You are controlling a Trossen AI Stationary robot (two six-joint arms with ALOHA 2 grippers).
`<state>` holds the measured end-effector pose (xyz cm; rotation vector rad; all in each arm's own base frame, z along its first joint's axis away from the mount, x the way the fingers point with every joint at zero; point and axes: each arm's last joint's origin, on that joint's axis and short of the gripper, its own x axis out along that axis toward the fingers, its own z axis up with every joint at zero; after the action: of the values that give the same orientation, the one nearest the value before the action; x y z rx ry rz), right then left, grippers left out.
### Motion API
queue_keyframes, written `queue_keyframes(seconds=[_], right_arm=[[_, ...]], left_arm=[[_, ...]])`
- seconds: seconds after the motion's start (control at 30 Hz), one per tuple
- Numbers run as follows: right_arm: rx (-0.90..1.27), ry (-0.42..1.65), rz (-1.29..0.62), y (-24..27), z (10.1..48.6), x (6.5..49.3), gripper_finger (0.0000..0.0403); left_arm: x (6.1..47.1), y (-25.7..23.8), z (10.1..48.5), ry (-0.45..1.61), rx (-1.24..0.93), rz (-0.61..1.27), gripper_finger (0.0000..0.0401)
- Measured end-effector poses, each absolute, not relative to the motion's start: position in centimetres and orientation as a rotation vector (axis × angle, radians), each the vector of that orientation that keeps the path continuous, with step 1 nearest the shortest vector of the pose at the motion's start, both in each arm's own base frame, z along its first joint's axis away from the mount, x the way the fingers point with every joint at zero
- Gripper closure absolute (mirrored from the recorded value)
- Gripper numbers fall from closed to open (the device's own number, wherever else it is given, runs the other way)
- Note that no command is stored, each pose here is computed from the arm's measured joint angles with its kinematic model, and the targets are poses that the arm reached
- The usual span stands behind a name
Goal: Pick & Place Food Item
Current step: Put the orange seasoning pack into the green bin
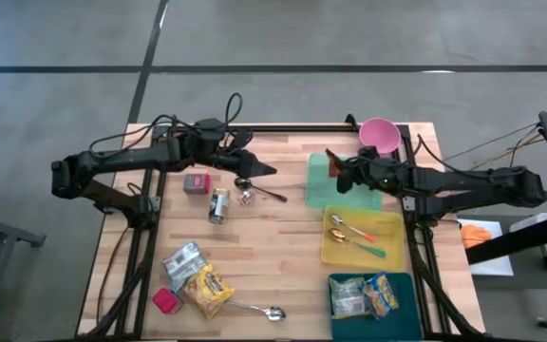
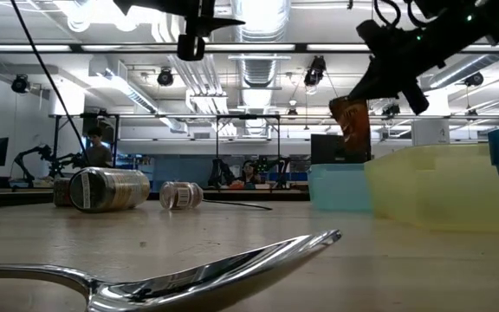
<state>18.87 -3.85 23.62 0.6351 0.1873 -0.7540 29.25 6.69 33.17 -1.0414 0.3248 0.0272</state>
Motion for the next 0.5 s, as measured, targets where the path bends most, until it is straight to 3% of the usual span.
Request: queue_keyframes(seconds=[0.5], right_arm=[[0.605, 0.17, -0.85, -4.3, 21.1, 21.6, 0.0395]], left_arm=[[29.2, 6.7, 33.0, 0.337, -1.03, 0.04, 0.0222]])
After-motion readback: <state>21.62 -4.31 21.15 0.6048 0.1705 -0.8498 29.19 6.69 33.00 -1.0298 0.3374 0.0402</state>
